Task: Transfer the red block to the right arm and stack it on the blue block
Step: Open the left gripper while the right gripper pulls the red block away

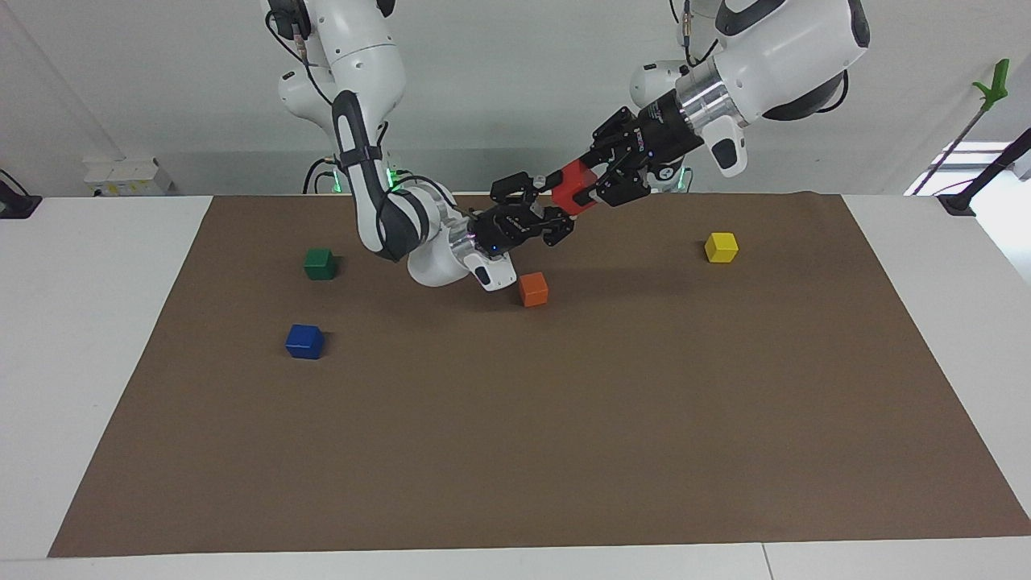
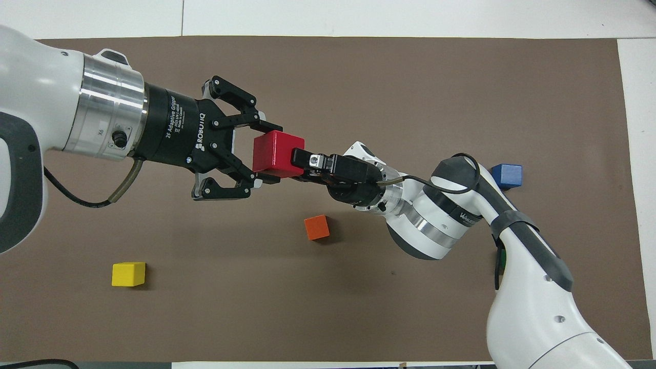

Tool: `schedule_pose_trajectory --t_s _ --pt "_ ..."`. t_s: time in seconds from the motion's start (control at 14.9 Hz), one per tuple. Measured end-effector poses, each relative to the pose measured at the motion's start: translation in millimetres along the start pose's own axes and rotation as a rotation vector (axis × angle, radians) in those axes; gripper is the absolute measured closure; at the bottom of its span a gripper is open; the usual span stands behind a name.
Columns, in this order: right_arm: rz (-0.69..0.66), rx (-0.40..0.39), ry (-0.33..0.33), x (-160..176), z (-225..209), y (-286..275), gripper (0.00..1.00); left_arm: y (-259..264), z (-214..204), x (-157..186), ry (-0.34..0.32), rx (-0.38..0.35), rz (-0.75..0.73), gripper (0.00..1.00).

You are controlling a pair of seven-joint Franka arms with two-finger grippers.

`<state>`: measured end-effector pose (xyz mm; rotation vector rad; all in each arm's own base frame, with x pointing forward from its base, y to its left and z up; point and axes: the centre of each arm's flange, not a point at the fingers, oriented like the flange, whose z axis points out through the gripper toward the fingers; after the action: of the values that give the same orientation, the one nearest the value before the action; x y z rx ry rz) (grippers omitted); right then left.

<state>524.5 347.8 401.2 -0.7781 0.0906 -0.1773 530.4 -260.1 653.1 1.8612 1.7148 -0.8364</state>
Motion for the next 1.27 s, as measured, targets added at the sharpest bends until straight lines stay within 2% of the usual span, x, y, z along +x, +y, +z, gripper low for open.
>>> schedule_pose_trajectory --t_s 0.13,0.67,0.87,1.07,1.27 --pt "-0.005 0.002 0.001 2.2 0.3 -2.1 0.42 0.0 0.0 0.0 0.000 0.000 -0.002 0.01" --pt "-0.020 -0.003 0.027 21.8 -15.3 -16.4 0.45 0.1 0.2 0.4 0.002 0.000 -0.003 0.00" --pt "-0.028 -0.034 0.024 36.1 -30.5 -28.3 0.45 0.1 0.1 1.0 0.010 -0.002 -0.001 0.00" --pt "-0.025 -0.081 0.029 52.7 -44.6 -47.1 0.45 -2.2 -3.4 2.2 0.061 -0.019 0.017 0.00" --pt "-0.013 -0.173 0.023 64.7 -51.9 -69.1 0.45 -6.7 -11.1 5.2 0.133 -0.032 0.082 0.00"
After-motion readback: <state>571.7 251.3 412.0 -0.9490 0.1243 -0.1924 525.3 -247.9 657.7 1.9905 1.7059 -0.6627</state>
